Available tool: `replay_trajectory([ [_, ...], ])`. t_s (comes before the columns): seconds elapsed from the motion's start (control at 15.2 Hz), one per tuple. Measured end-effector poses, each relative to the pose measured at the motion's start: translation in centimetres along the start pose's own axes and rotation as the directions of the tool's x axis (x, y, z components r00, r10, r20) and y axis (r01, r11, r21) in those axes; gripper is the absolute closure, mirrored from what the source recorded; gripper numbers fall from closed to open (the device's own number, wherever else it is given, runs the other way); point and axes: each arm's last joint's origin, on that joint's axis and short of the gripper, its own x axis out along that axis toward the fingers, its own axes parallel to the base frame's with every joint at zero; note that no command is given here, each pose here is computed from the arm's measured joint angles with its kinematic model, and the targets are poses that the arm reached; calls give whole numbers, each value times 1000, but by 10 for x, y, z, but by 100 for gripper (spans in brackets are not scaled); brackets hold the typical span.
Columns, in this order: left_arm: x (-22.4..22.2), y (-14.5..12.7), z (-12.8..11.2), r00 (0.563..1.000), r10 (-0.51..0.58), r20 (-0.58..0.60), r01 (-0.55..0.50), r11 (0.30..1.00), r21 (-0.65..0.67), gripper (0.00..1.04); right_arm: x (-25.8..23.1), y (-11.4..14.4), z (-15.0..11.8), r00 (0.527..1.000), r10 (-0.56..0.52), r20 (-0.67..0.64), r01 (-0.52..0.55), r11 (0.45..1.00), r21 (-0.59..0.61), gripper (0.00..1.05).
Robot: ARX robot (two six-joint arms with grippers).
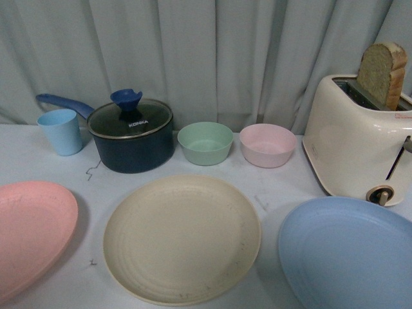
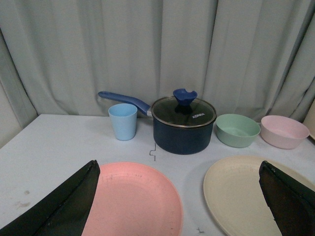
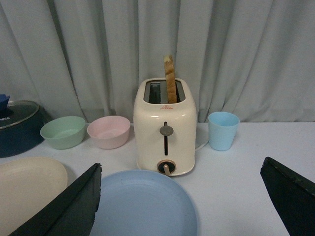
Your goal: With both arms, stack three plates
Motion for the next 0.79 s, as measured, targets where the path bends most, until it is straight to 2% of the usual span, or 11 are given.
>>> replay_trajectory([
  [0.79, 0, 0, 0, 1000, 0, 0, 0, 1000, 0, 7, 0, 0, 0, 1000, 0, 0, 0, 1000, 0, 6],
])
